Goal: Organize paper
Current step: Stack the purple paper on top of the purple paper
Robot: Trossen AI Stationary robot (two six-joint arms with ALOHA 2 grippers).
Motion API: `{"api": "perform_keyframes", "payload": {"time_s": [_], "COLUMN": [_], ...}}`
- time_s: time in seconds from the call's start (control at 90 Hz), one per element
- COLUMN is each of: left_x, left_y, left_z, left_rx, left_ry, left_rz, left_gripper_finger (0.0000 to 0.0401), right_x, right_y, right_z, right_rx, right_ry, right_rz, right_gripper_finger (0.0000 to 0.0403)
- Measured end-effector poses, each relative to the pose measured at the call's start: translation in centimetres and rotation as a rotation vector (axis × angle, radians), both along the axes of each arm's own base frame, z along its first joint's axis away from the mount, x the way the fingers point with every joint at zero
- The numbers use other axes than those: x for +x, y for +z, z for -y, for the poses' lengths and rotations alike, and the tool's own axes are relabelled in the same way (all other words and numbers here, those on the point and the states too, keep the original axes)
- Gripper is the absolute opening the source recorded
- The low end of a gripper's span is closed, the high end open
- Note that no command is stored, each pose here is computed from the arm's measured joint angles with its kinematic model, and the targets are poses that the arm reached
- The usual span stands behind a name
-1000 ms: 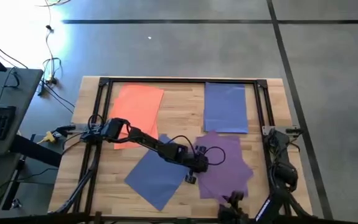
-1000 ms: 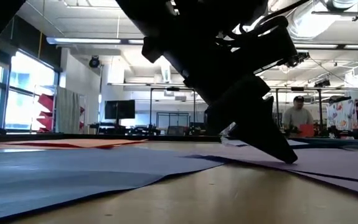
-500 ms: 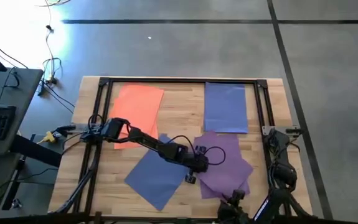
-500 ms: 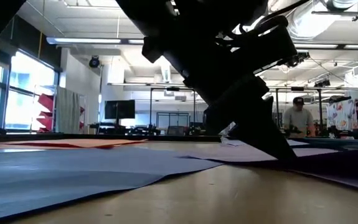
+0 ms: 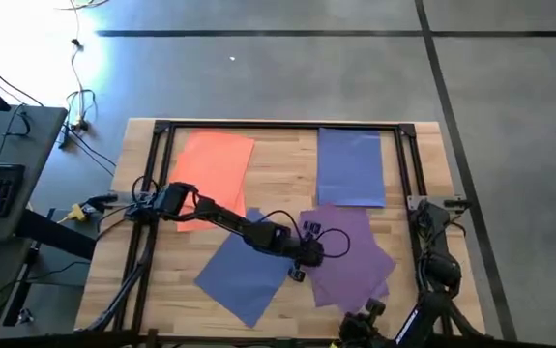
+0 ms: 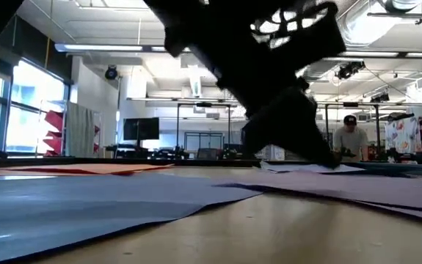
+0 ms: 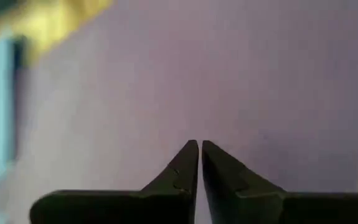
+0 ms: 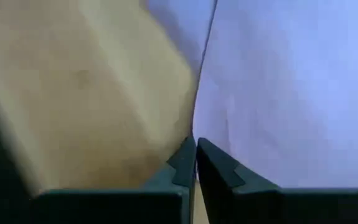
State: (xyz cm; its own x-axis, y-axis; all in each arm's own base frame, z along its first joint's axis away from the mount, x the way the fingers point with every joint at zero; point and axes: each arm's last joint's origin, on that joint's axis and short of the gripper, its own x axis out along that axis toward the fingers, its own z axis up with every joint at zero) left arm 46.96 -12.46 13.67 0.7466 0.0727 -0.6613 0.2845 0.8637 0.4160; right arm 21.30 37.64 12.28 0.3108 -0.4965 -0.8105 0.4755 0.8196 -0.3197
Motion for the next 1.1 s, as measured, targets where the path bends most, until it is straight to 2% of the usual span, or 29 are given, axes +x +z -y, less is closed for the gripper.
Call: {"api": "perform_keyframes", "payload": {"time_s": [0.111,0.267,0.344,0.444,0.6,0.778,0.889,1.1], "left_x": [-0.2,-0.8,-1.1,-1.2,-1.2,-1.1,-1.0,-0.8], "left_y": [0.6,0.4,0.2,0.1,0.6,1.1,0.8,-0.9], "left_z": [0.9,3.1,4.3,5.9,7.7,8.4,8.2,8.1], "left_rx": [0.014,-0.044,-0.008,0.047,0.097,0.084,0.087,0.109], "left_ry": [-0.077,-0.373,-0.470,-0.529,-0.529,-0.497,-0.474,-0.475], "left_rz": [0.012,-0.019,-0.005,0.054,0.171,0.239,0.243,0.209], "left_gripper_finger": [0.0000,0.0008,0.0022,0.0051,0.0114,0.0173,0.0186,0.0187], "right_x": [-0.3,-0.7,-0.7,-0.6,-0.1,0.6,1.5,3.5], "right_y": [0.9,2.0,2.2,2.2,2.3,2.3,3.0,4.6], "right_z": [-0.4,0.0,0.0,0.0,0.3,0.6,0.8,1.1], "right_rx": [-0.013,-0.078,-0.071,-0.067,-0.064,-0.063,-0.065,-0.024], "right_ry": [-0.010,-0.071,-0.075,-0.084,-0.106,-0.124,-0.121,-0.152], "right_rz": [0.092,0.235,0.270,0.264,0.269,0.281,0.333,0.375], "right_gripper_finger": [0.0000,0.0000,0.0000,0.0000,0.0000,0.0000,0.0000,0.0000]}}
